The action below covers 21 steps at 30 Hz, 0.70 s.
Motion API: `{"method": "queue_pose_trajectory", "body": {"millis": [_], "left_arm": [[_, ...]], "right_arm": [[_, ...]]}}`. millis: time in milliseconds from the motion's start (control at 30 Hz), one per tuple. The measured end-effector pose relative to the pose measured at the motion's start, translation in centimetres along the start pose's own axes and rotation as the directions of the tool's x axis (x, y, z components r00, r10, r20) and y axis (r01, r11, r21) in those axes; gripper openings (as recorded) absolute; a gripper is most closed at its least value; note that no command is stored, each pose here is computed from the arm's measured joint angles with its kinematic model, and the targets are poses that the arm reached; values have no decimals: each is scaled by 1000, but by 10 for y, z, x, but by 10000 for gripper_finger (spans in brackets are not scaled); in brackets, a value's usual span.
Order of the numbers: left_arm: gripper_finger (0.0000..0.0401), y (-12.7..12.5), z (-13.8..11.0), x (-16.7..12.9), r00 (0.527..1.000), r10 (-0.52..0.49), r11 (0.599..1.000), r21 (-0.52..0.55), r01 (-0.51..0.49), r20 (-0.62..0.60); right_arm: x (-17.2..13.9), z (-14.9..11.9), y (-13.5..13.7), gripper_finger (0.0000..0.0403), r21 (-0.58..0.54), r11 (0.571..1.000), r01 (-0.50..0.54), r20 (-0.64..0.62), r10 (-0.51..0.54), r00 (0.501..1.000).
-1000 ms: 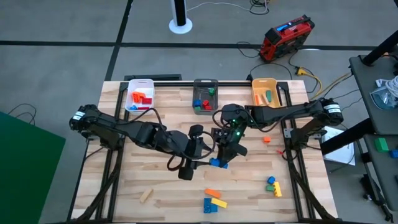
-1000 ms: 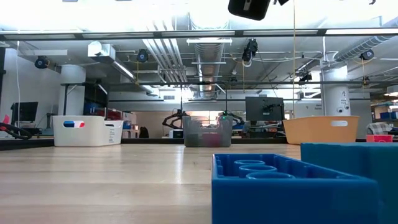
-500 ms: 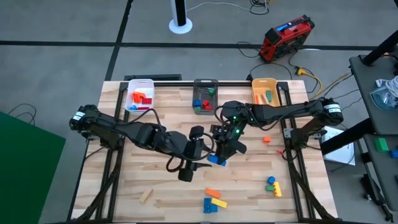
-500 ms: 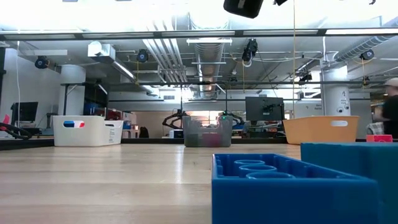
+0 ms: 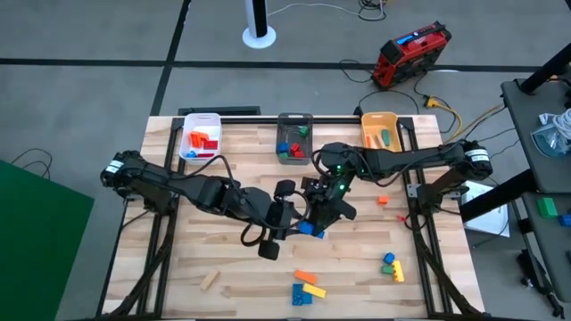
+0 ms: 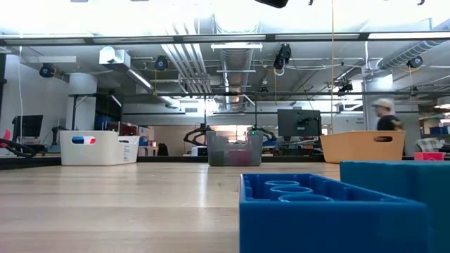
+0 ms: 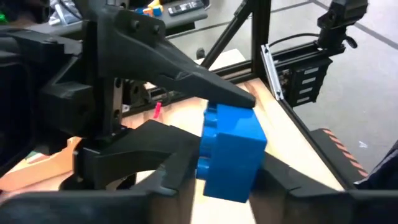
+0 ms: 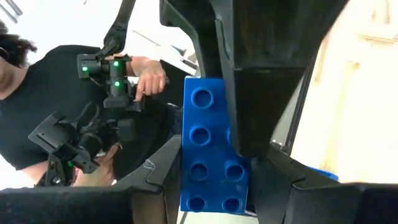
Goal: Sort blocks by size
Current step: Put the top big blue game piece into the white bin
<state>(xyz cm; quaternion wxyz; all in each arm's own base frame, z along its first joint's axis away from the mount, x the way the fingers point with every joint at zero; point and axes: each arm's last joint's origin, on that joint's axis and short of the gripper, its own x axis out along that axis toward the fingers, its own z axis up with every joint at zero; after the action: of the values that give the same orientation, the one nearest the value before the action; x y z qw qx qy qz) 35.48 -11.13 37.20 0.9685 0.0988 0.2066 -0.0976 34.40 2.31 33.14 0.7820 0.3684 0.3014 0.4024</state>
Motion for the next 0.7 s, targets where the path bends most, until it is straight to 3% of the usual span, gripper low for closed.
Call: {"method": "queue_pose_trajectory", "body": {"millis": [100,233,467,700], "left_arm": [[64,1,0,0,1000,2,1000,10,-2,1],[64,3,-1,0,1000,4,1000,11,-4,-12],[64,10,-4,-4,997,56,998,4,-56,-56],[64,29,-13,-15,975,149,988,-22,-154,-164]], "right_arm": [[1,0,-1,133,-1,1000,-1,-3,1,1000],[2,0,-5,141,11,1000,16,3,-16,1000],[-8,4,-16,258,62,995,73,41,-75,996],[-38,14,-25,311,111,990,89,84,-99,992]]}}
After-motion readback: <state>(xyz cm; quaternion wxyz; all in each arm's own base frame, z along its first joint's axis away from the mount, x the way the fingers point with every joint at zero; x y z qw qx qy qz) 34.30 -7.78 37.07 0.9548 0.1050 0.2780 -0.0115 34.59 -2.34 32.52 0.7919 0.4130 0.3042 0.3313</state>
